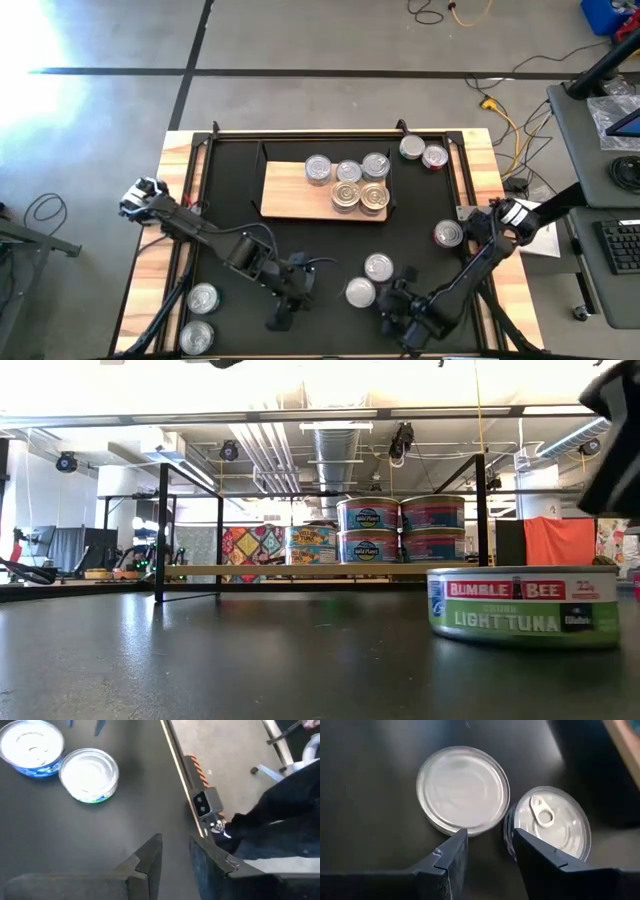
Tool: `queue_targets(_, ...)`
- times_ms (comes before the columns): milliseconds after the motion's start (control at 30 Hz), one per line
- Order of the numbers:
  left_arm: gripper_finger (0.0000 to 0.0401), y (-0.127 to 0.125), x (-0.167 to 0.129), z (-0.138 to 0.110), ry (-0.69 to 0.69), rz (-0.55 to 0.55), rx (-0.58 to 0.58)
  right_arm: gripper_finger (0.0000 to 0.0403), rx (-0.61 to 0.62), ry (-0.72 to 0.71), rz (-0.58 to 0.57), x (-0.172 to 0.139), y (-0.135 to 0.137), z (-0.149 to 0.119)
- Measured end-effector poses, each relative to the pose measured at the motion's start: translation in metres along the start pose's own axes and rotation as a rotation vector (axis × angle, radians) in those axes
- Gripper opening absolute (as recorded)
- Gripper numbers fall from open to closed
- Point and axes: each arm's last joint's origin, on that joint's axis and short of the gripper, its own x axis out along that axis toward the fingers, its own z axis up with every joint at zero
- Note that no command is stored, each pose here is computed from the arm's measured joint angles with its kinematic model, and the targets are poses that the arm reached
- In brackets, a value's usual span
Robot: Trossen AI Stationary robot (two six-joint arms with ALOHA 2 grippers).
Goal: Stack canned seafood by type on shelf
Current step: Put the bottom right green and white tuna can on the shelf
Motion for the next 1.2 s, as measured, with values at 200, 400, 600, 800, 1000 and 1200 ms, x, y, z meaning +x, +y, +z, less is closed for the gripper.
queue_targets(200,0.0082,0.01,0.015,-0.006,0.041,0.035,0.004,0.0166,0.104,0.0,0.015,0.001,0.001,-0.003)
queue_targets(400,0.0082,0.013,0.032,-0.009,0.066,0.045,0.002,0.0215,0.171,0.001,0.082,0.003,0.015,-0.009)
queue_targets(600,0.0082,0.017,0.054,-0.011,0.069,0.036,0.013,0.0279,0.162,0.075,0.135,0.014,0.034,-0.028)
queue_targets(800,0.0082,0.028,0.072,-0.006,0.036,-0.037,-0.1,0.0341,0.152,0.096,0.152,0.02,0.054,-0.041)
queue_targets(1000,0.0082,0.029,0.08,-0.004,0.002,-0.056,-0.113,0.0363,0.157,0.079,0.189,0.016,0.066,-0.029)
queue_targets(1200,0.0109,0.035,0.084,-0.002,-0.003,-0.085,-0.157,0.0364,0.321,0.137,0.191,0.015,0.066,-0.031)
